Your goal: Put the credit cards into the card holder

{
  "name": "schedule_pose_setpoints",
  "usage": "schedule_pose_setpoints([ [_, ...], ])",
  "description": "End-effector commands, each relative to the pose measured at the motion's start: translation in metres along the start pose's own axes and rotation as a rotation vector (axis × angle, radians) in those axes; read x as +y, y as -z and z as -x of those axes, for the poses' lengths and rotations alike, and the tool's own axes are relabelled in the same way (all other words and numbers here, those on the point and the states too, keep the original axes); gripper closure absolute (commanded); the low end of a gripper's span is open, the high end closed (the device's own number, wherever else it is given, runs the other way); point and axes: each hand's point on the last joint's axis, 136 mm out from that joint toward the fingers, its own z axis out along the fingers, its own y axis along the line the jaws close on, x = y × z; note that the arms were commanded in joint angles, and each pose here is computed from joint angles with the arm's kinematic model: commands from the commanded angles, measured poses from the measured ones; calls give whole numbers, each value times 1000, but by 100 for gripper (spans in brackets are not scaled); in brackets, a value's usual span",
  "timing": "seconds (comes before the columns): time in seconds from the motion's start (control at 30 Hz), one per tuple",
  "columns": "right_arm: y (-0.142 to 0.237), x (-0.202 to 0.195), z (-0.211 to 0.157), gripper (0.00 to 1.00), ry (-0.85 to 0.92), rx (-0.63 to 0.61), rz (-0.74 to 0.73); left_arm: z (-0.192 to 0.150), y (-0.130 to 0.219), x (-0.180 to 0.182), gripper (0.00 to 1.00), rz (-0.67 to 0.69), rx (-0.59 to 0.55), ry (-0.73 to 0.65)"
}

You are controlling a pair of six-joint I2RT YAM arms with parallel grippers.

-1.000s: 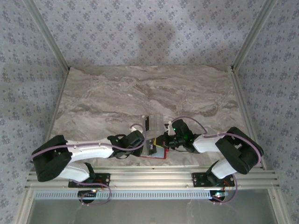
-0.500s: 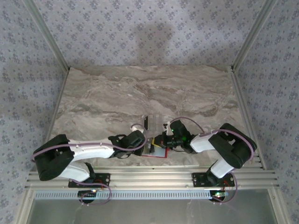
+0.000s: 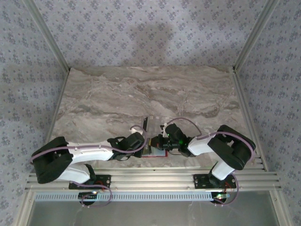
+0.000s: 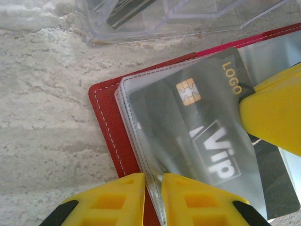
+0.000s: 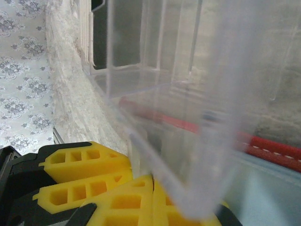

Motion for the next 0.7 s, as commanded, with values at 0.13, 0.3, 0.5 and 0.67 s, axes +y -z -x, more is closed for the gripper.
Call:
schedule_pose_setpoints([
  [0.13, -8, -5, -21, 96, 94, 46, -104, -14, -2, 3, 81, 8, 50, -5],
  [0.3, 3, -11, -20, 90, 153, 31, -199, -12, -1, 4, 80, 14, 41, -4],
  [0.5, 7, -15, -21, 76, 164, 45, -255, -8, 4, -1, 77, -13, 29, 0],
  [0.67, 8, -18, -23, 63, 168, 43, -275, -7, 8, -5, 74, -39, 30, -2],
])
